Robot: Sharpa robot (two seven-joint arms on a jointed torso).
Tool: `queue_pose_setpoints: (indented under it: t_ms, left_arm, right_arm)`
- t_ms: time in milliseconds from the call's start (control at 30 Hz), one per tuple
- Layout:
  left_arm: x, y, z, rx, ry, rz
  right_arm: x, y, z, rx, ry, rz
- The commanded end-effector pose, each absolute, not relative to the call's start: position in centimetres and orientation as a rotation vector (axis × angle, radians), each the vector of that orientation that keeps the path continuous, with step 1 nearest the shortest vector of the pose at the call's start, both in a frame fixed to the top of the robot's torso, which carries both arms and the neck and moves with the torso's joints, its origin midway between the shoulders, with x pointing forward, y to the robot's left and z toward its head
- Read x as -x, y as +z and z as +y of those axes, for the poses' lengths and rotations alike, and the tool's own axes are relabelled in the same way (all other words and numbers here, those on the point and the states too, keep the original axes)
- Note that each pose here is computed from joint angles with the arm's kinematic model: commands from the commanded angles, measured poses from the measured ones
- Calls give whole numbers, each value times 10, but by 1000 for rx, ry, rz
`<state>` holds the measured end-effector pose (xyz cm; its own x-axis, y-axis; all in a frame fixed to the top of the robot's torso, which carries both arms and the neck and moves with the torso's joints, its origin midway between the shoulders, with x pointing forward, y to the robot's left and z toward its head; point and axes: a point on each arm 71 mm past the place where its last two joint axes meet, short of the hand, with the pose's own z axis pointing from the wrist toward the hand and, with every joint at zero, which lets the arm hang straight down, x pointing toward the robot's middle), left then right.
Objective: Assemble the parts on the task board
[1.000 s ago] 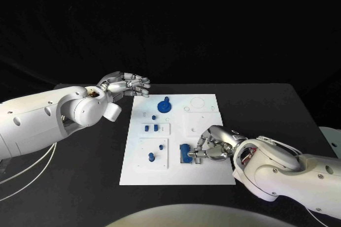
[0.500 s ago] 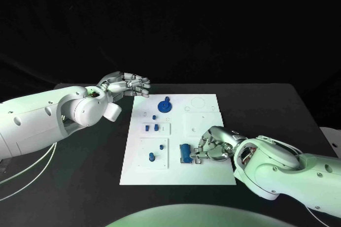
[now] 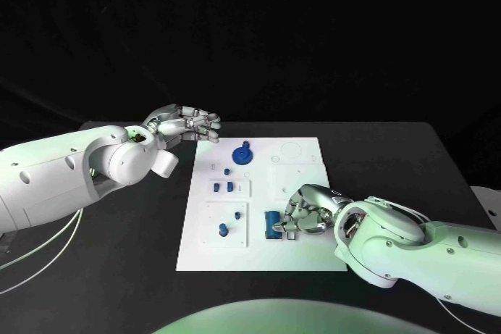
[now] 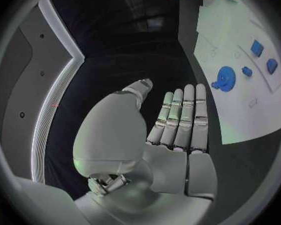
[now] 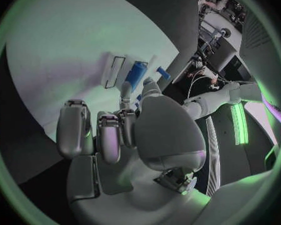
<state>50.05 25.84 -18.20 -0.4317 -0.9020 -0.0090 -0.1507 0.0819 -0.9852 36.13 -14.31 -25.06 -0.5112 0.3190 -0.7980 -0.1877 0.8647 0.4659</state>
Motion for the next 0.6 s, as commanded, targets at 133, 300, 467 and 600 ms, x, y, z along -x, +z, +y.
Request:
queue_pose_setpoints:
  t_ms: [133, 300, 467, 600]
  left_arm:
    - [-500, -181, 256, 1038, -1426, 1693]
    - [-500, -181, 257, 1038, -1423, 1692]
    - [-500, -181, 257, 1037, -1423, 1688]
    - [-500, -180, 257, 1033, -1430, 1684]
  right_arm:
    - [-362, -252, -143, -78, 618, 2009]
    - [-361, -250, -146, -95, 622, 1982]
    - [-360, -243, -152, -136, 654, 1925]
    - [-362, -235, -162, -183, 683, 1861]
